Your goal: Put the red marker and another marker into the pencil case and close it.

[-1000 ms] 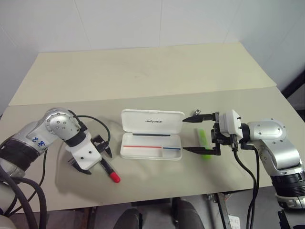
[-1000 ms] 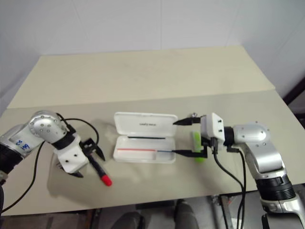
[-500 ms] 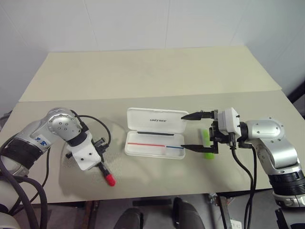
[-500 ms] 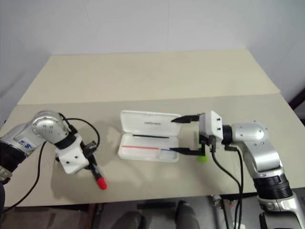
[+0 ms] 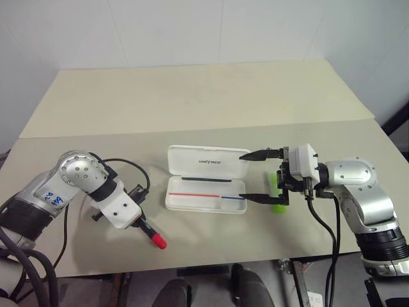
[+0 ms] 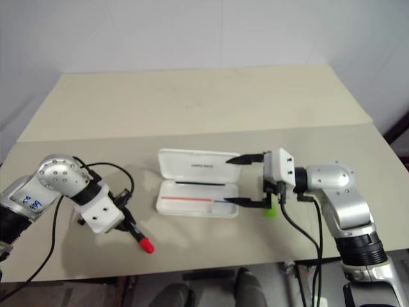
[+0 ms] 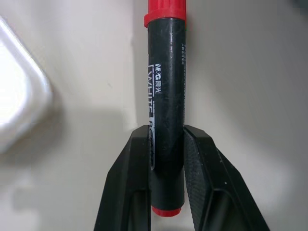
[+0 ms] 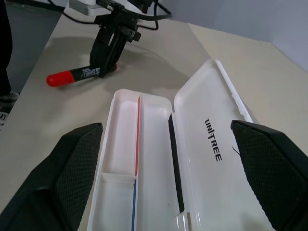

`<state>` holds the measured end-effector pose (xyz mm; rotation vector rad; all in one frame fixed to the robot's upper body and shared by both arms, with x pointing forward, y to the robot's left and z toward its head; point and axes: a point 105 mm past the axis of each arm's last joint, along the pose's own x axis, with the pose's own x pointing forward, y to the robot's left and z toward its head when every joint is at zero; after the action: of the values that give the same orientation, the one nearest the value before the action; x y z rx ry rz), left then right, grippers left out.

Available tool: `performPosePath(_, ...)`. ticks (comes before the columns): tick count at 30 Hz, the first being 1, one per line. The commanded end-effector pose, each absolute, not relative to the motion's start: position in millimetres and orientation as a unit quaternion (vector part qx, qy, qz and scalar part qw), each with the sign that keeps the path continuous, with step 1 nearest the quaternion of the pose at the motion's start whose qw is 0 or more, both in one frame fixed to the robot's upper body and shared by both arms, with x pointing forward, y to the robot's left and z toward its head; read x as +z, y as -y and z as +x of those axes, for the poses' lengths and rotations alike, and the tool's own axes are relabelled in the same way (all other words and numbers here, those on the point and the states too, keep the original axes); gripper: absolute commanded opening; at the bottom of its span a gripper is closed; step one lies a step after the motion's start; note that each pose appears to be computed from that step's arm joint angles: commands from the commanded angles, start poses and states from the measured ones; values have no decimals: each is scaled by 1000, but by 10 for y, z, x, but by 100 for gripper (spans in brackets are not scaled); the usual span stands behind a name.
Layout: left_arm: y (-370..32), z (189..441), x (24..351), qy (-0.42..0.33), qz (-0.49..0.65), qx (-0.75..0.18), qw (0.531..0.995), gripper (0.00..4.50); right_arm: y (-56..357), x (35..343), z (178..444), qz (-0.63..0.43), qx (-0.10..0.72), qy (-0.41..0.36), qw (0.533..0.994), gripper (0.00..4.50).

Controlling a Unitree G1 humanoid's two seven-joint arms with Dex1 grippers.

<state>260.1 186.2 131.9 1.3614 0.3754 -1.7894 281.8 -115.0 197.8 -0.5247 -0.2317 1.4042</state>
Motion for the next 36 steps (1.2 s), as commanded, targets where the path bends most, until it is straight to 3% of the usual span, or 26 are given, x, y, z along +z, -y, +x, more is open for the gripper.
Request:
performPosePath(1, -1803, 2535, 1530, -150, 525, -701, 459, 55, 1128, 2048, 2803, -243, 636, 122, 722, 450)
performPosePath(11, -1585, 2657, 1675, -157, 496, -660, 542, 55, 1116, 2028, 2800, -238, 635, 120, 725, 450)
performPosePath(19, -1369, 3014, 1607, -159, 497, -617, 590, 55, 1186, 2051, 2779, -246, 627, 119, 730, 450)
performPosePath(26, -1184, 3242, 1517, -165, 502, -594, 606, 55, 1336, 2038, 2715, -264, 621, 96, 732, 450)
performPosePath(36, -1005, 3237, 1476, -162, 494, -599, 609, 55, 1349, 2026, 2673, -262, 610, 94, 742, 450)
